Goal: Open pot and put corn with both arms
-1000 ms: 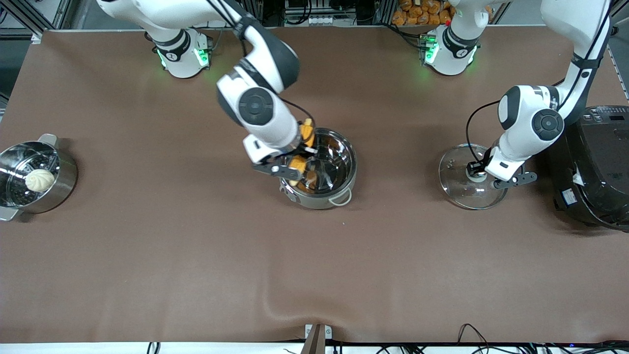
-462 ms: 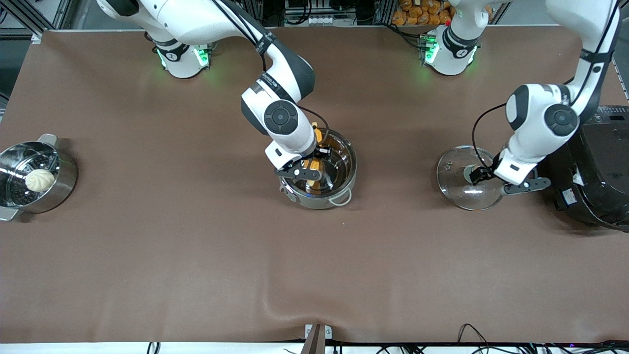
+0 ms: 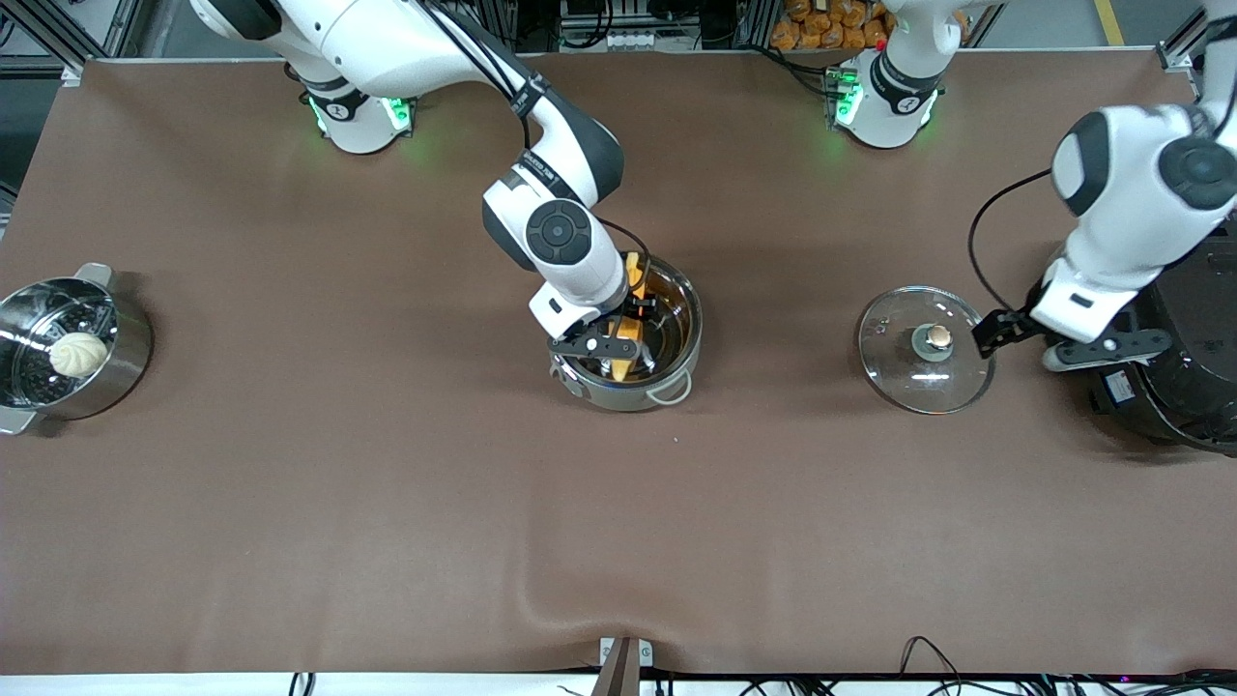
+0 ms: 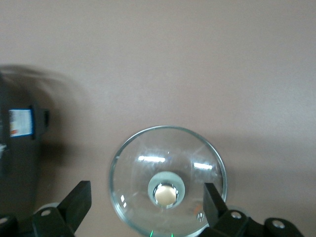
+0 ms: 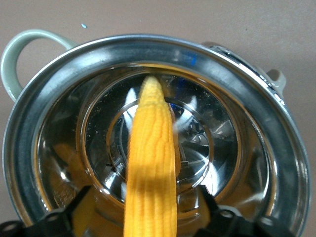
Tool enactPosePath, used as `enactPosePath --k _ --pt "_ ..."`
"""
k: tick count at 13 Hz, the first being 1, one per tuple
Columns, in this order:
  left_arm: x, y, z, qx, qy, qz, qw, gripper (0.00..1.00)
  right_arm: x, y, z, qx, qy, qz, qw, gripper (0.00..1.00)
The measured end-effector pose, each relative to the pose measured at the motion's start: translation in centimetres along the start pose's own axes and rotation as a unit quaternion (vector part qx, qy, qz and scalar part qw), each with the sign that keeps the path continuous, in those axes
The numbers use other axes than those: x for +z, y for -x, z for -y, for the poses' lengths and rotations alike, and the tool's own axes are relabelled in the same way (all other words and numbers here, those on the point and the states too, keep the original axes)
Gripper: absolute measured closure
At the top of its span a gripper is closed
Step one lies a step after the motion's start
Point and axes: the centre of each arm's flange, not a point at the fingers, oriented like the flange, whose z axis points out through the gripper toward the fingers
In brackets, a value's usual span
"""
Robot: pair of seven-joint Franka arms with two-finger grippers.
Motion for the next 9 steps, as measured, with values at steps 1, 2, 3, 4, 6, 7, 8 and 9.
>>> enactPosePath --k 1,2,3,4,6,7,8,9 --pt "-1.9 -0.6 0.0 0.005 -0.004 0.008 1.000 0.00 -0.3 -0.2 0.0 0.001 -0.003 -0.003 1.000 0.00" --pt "-3.4 -1.1 0.1 0.015 -0.005 0.011 1.000 0.00 -1.2 -0.7 0.0 0.004 -0.009 -0.008 1.000 0.00" --pt "-4.3 -1.4 0.1 0.020 -0.003 0.010 1.000 0.00 -2.8 -1.5 -0.2 0.010 -0.018 -0.017 1.000 0.00" --pt "-4.9 -1.6 0.1 0.022 0.003 0.009 1.000 0.00 -5.5 -2.6 -1.0 0.019 -0.023 -0.025 0.999 0.00" --pt "-6.4 -1.9 0.1 0.029 0.007 0.015 0.999 0.00 -12.6 -4.9 -4.6 0.048 -0.022 -0.035 0.998 0.00" --pt "-7.7 -2.1 0.1 0.031 0.006 0.021 0.999 0.00 -16.8 -5.8 -7.3 0.063 -0.017 -0.038 0.997 0.00" --pt "-9.3 -2.3 -0.2 0.034 0.005 0.025 0.999 0.00 -20.9 -6.4 -10.2 0.070 -0.013 -0.043 0.997 0.00" --pt "-10.9 -2.5 -0.5 0.036 0.004 0.026 0.999 0.00 -25.0 -6.5 -13.2 0.074 -0.009 -0.048 0.996 0.00"
